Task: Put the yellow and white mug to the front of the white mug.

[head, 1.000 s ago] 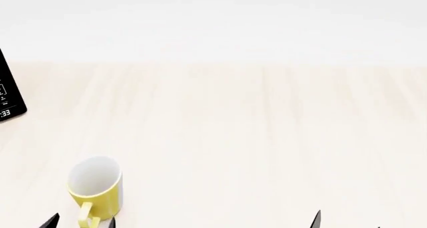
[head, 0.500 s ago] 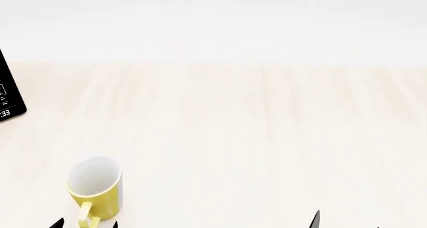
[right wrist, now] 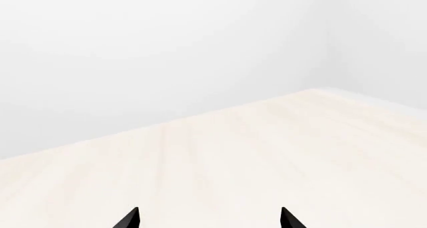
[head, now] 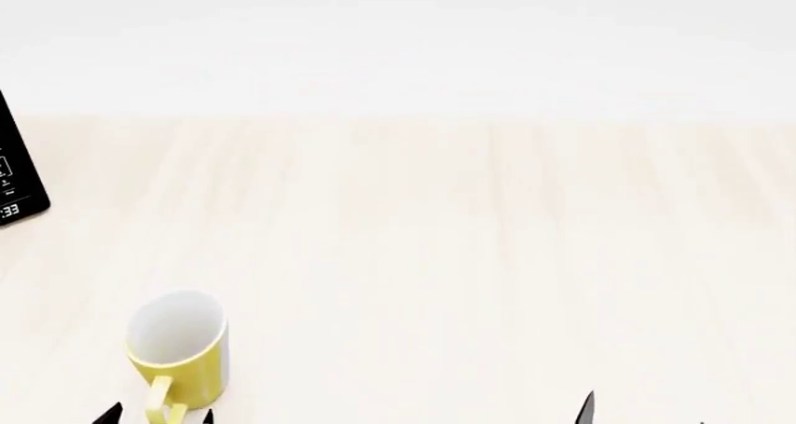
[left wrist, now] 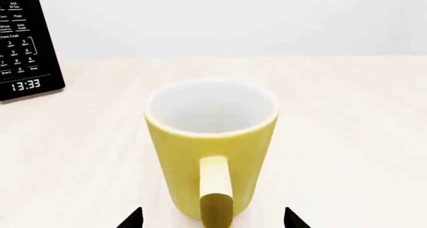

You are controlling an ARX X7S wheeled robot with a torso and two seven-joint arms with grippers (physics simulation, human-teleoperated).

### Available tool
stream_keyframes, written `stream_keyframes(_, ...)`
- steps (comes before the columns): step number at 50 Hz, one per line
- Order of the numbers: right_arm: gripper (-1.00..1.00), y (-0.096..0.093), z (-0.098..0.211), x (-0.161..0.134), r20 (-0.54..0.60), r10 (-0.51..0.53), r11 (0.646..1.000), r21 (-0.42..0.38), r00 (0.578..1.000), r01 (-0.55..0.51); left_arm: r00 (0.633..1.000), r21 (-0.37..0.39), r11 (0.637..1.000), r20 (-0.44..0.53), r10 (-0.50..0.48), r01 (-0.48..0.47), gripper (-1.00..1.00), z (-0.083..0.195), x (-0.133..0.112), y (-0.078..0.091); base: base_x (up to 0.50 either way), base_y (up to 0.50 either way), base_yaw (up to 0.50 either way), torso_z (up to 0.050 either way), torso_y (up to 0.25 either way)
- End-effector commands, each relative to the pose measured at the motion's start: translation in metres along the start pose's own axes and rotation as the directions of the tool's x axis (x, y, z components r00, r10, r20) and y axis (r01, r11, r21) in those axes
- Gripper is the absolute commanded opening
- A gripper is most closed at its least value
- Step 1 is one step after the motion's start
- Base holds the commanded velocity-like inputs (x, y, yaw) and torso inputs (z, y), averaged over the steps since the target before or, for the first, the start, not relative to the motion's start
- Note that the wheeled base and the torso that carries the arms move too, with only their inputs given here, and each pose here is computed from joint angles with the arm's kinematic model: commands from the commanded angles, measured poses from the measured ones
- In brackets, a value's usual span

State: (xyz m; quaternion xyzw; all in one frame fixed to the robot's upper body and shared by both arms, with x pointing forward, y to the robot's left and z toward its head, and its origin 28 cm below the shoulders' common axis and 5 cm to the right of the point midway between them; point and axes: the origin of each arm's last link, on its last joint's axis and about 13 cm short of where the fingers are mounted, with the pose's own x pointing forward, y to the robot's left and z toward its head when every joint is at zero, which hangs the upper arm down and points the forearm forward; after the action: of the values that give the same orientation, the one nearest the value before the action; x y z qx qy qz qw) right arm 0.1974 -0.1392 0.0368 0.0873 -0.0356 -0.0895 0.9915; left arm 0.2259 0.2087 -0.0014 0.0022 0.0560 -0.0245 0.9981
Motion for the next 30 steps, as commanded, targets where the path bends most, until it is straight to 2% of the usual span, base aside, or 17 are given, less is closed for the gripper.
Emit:
stream_keyframes(1, 1.0, 0.0, 0.0001, 0.0, 0.0, -0.001, 1.0, 0.0, 1.0, 0.001, 1.0, 0.001, 1.0, 0.013, -0.01, 0.01, -1.0, 0.0011, -0.0016, -0.0004, 0.0, 0.0, 0.0, 0.0, 0.0)
stream_keyframes(30, 1.0, 0.0002, 0.0009, -0.0008, 0.002, 0.0, 1.0, 0.0, 1.0, 0.0, 0.999, -0.018, 1.0, 0.033, -0.024, 0.025, -1.0, 0.0033, -0.005, 0.0008, 0.0, 0.0, 0.0, 0.0, 0.0)
